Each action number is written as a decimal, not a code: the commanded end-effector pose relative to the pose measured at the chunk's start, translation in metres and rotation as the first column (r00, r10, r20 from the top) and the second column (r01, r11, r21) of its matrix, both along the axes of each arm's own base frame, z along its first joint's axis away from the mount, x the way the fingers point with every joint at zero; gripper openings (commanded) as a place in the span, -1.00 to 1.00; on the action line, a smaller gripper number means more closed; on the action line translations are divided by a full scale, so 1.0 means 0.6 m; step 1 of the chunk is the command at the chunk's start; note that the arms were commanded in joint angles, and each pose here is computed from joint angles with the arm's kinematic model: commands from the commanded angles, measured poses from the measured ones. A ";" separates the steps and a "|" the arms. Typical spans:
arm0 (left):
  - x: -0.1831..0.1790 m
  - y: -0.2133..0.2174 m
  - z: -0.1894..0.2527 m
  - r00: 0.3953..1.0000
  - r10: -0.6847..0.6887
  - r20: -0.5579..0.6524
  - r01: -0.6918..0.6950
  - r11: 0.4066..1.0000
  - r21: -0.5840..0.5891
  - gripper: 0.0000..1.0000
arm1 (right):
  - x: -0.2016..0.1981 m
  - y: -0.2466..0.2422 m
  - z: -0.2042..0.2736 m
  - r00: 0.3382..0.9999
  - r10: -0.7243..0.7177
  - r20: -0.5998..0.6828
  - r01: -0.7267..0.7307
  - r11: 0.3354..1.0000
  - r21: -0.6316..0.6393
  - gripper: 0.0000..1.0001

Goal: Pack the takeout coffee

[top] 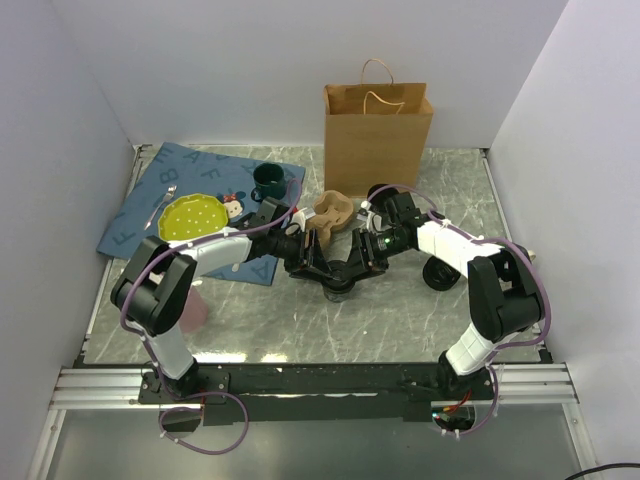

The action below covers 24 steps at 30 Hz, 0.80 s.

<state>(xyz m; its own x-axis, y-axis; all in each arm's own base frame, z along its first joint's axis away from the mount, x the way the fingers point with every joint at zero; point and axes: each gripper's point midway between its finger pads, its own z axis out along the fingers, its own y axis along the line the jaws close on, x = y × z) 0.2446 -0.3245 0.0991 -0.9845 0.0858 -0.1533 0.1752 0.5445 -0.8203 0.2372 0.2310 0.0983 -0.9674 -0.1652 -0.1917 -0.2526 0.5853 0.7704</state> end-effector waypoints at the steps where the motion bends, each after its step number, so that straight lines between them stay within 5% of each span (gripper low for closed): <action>1: 0.016 0.001 -0.046 0.999 0.017 0.036 -0.019 0.998 0.068 0.13 | 0.011 -0.014 -0.041 0.999 0.008 0.039 -0.003 0.992 -0.125 -0.29; 10: 0.017 0.013 -0.062 0.998 0.052 0.026 -0.055 0.991 0.125 0.06 | 0.017 -0.006 -0.040 1.000 0.006 0.023 -0.003 0.991 -0.136 -0.28; 24: 0.001 0.058 -0.128 0.992 0.122 -0.022 -0.110 0.948 0.297 0.01 | 0.045 -0.012 0.047 0.992 -0.119 0.053 0.121 0.991 -0.052 0.28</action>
